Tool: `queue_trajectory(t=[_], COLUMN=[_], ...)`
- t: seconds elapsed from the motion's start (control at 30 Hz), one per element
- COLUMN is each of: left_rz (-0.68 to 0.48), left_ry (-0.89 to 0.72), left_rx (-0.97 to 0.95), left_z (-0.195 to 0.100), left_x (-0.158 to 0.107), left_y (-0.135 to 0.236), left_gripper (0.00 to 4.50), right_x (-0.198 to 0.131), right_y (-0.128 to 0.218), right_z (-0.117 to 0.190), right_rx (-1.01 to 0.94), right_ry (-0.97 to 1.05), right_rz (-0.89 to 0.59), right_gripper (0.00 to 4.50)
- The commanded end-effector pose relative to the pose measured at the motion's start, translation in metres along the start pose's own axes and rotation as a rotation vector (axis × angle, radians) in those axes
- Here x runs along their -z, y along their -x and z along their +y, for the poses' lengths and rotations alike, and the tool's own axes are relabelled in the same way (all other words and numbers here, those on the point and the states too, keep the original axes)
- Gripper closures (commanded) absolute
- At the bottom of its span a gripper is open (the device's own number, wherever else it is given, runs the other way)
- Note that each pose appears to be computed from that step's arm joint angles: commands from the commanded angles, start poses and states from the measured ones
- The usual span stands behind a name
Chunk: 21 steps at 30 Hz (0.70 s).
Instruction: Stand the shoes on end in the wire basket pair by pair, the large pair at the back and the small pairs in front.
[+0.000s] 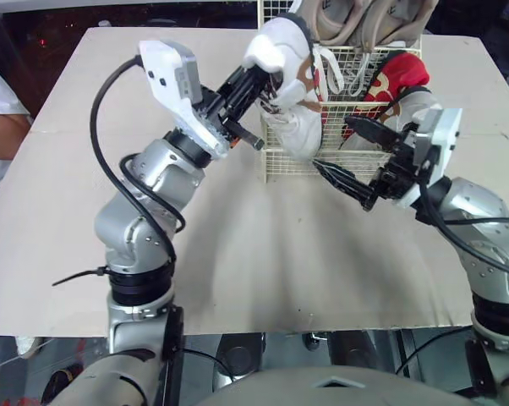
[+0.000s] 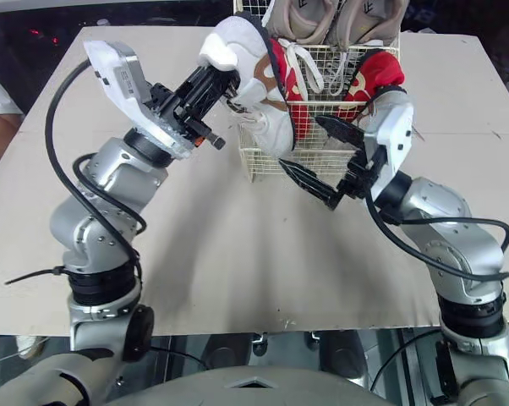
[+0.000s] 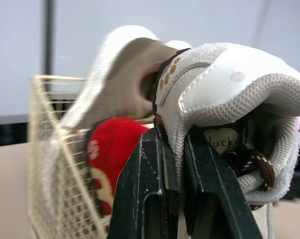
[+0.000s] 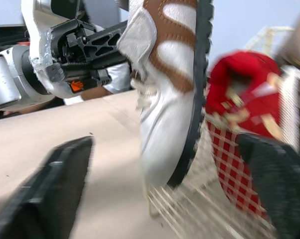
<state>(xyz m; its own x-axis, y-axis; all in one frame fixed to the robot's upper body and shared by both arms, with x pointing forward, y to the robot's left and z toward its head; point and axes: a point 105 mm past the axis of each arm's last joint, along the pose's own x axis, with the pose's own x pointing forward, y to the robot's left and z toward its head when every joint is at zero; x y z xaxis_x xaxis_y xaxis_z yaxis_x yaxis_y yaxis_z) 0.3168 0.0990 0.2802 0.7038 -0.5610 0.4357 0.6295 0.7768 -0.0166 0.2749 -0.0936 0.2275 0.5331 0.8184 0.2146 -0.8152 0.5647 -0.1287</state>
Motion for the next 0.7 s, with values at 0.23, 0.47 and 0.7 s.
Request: queue_trajectory(t=[0.23,0.47,0.7], left_rz=[-0.150,-0.090,0.013], left_ry=[-0.139,-0.137,-0.105], left_rx=[-0.120,-0.163,-0.169], left_z=[-0.002,-0.002,-0.001], left_x=[-0.014,0.011,0.040], left_y=[0.004,0.007,0.010], left_gripper=[4.50,4.50,4.50], right_x=[-0.019,-0.014,-0.006], right_y=[0.029,0.041,0.053], right_z=[-0.002,0.007,0.010], right_rx=[0.091,0.115,0.128], right_ry=[0.130,0.139,0.175], right_rz=[-0.083,-0.129,-0.142], right_gripper=[0.03,0.03,0.03])
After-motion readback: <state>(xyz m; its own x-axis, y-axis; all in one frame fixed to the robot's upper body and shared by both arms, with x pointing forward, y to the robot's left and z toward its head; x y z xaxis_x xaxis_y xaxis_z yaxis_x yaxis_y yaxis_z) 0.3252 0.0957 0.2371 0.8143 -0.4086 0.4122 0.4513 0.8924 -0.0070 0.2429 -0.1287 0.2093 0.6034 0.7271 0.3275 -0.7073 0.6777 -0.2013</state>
